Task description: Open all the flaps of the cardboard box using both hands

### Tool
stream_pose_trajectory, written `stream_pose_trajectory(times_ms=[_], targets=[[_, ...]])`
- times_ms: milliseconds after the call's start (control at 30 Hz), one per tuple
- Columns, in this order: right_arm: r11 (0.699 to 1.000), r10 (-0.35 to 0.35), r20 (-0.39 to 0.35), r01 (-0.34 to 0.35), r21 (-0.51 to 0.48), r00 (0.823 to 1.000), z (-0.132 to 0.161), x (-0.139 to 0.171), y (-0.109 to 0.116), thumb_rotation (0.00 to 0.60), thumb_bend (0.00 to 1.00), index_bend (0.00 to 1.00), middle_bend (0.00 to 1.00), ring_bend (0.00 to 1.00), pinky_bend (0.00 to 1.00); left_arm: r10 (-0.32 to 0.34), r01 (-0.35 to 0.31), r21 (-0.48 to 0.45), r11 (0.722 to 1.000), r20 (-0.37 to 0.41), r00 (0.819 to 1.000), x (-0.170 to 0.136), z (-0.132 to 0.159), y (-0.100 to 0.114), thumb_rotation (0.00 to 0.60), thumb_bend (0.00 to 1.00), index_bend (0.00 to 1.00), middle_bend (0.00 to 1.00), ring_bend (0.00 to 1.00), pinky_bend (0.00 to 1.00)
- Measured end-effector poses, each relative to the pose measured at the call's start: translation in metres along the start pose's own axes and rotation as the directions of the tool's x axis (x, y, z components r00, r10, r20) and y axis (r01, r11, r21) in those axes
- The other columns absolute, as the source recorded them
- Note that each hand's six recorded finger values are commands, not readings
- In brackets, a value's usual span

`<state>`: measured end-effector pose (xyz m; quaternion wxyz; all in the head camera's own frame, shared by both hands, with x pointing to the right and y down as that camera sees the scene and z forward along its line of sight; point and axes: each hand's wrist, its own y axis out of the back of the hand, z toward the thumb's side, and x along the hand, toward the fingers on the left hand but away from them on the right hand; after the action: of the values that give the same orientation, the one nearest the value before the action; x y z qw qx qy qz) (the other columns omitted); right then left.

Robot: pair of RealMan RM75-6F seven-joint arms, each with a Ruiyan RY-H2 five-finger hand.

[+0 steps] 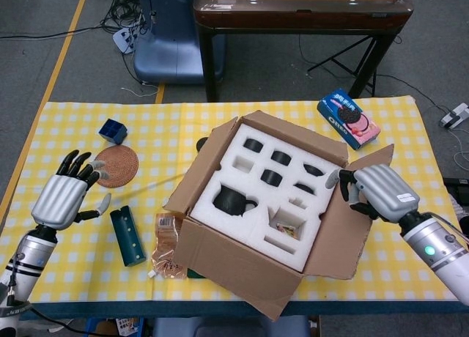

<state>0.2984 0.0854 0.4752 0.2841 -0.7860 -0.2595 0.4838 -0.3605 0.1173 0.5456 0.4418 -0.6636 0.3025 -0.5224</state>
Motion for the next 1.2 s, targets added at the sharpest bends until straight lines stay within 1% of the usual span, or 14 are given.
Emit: stream_pose_trajectory(times_ms=[300,400,500,633,700,800,833,867,933,1067,1200], targets=[[0.999,0.011,0.109,-0.007,-0.036,0.994,-0.038,0.029,-0.013,0.6,1.0,0.4,0.6,0.57,0.66,-0.003,0.003,-0.004,1.0,-0.004,1.0,-0.002,-0.001,0.001,0.198,0.45,0.41,0.22,0.09,0.0],[0.999,0.008,0.133,-0.003,-0.033,0.991,-0.048,0.031,-0.015,0.6,1.0,0.4,0.6,0.57,0.66,-0.004,0.004,-0.006,1.0,0.0,1.0,-0.002,0.0,0.0,0.199,0.45,0.41,0.22,0.09,0.0],[0.999,0.006,0.144,0.0,-0.041,0.989,-0.054,0.031,-0.019,0.6,1.0,0.4,0.56,0.54,0.66,-0.005,0.005,-0.009,1.0,0.001,1.0,-0.002,0.001,-0.001,0.199,0.45,0.41,0.22,0.09,0.0],[0.998,-0.004,0.145,0.012,-0.056,0.989,-0.058,0.031,-0.027,0.6,0.99,0.38,0.44,0.42,0.58,-0.007,0.007,-0.017,1.0,-0.005,1.0,-0.003,-0.001,-0.003,0.201,0.45,0.41,0.22,0.09,0.0],[0.998,-0.014,0.146,0.023,-0.059,0.989,-0.061,0.032,-0.031,0.6,0.91,0.34,0.39,0.37,0.53,-0.01,0.01,-0.023,1.0,-0.012,1.0,-0.003,-0.003,-0.006,0.2,0.45,0.41,0.22,0.09,0.0],[0.998,-0.034,0.152,0.042,-0.051,0.988,-0.066,0.036,-0.036,0.6,0.71,0.29,0.34,0.31,0.47,-0.022,0.021,-0.028,0.999,-0.029,0.999,-0.005,-0.009,-0.013,0.202,0.45,0.4,0.22,0.09,0.0],[0.998,-0.041,0.155,0.048,-0.044,0.987,-0.068,0.038,-0.038,0.6,0.65,0.27,0.31,0.29,0.44,-0.024,0.023,-0.028,0.999,-0.036,0.999,-0.006,-0.012,-0.014,0.207,0.45,0.4,0.22,0.09,0.0],[0.998,-0.049,0.158,0.055,-0.035,0.986,-0.069,0.039,-0.039,0.6,0.61,0.25,0.29,0.28,0.42,-0.026,0.025,-0.027,0.999,-0.047,0.999,-0.008,-0.015,-0.016,0.215,0.45,0.4,0.22,0.09,0.0],[0.997,-0.073,0.165,0.076,-0.009,0.984,-0.073,0.043,-0.042,0.6,0.59,0.24,0.28,0.26,0.4,-0.027,0.025,-0.028,0.999,-0.064,0.998,-0.01,-0.021,-0.019,0.223,0.45,0.4,0.22,0.09,0.0],[0.992,-0.126,0.184,0.123,0.028,0.975,-0.083,0.051,-0.05,0.6,0.58,0.24,0.28,0.26,0.4,-0.027,0.024,-0.033,0.999,-0.112,0.993,-0.016,-0.036,-0.026,0.25,0.45,0.4,0.22,0.09,0.0],[0.986,-0.16,0.207,0.147,0.077,0.965,-0.093,0.061,-0.06,0.6,0.58,0.23,0.28,0.26,0.4,-0.032,0.028,-0.025,0.999,-0.158,0.987,-0.027,-0.05,-0.032,0.25,0.45,0.4,0.22,0.09,0.0]])
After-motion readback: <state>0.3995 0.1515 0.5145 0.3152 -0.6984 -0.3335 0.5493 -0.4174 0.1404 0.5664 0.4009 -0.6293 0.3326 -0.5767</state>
